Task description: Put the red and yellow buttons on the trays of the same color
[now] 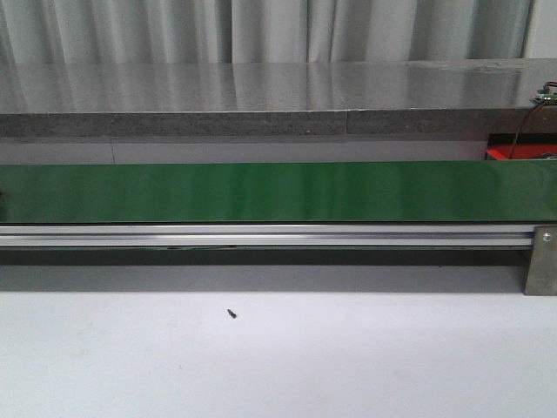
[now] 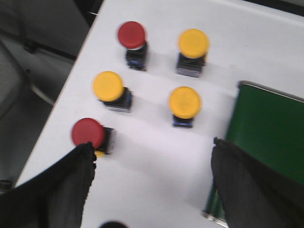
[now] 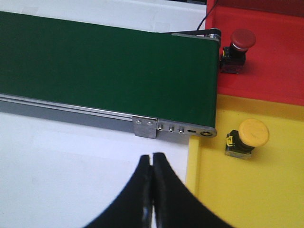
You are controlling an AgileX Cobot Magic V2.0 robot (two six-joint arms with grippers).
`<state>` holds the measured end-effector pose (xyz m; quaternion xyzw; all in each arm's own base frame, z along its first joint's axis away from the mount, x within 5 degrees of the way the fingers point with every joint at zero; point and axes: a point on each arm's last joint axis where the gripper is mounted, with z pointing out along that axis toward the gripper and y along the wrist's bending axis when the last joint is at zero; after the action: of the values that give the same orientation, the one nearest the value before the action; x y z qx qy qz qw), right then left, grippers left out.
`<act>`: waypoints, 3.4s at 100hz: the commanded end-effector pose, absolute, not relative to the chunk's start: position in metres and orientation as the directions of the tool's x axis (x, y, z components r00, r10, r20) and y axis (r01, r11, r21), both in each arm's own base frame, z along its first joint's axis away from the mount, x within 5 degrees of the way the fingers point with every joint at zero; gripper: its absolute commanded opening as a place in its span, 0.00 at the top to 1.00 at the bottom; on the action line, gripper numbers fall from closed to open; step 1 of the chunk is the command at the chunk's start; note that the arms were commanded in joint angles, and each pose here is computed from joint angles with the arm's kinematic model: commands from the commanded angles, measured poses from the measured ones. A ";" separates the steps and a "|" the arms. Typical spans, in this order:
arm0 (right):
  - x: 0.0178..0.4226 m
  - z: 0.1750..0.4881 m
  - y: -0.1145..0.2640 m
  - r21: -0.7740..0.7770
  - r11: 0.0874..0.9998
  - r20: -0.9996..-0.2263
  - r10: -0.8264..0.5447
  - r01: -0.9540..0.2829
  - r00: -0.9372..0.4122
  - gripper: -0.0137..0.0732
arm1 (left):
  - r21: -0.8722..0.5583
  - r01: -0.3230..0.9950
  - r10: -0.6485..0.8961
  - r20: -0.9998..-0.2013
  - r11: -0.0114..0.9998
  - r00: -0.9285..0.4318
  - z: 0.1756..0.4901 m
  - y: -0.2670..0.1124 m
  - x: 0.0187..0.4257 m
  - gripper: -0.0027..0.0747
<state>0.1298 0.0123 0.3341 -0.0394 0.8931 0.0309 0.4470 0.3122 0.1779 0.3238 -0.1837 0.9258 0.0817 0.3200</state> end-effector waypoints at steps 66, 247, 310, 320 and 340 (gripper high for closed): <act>0.132 0.347 0.012 0.004 0.995 -0.853 -0.048 -0.098 -0.520 0.92 | 0.062 -0.494 -0.360 -0.609 0.867 -0.707 0.261 0.256 0.345 0.31; 0.132 0.347 0.012 0.004 0.995 -0.853 -0.048 -0.098 -0.520 0.92 | -0.036 -0.498 -0.419 -0.596 0.866 -0.685 0.278 0.248 0.350 0.79; 0.132 0.347 0.012 0.004 0.995 -0.853 -0.048 -0.098 -0.520 0.92 | -0.062 -0.109 -0.123 -0.624 0.992 -0.772 0.352 0.100 0.360 0.79; 0.132 0.347 0.012 0.004 0.995 -0.853 -0.048 -0.098 -0.520 0.92 | -0.065 -0.080 -0.104 -0.611 0.995 -0.785 0.345 0.088 0.362 0.79; 0.132 0.347 0.012 0.004 0.995 -0.853 -0.048 -0.098 -0.520 0.92 | -0.070 -0.050 -0.081 -0.585 0.996 -0.807 0.327 0.075 0.364 0.79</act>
<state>0.1298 0.0123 0.3341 -0.0394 0.8931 0.0309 0.4470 0.3674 0.0824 0.3037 -0.0399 0.9659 -0.0293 0.2543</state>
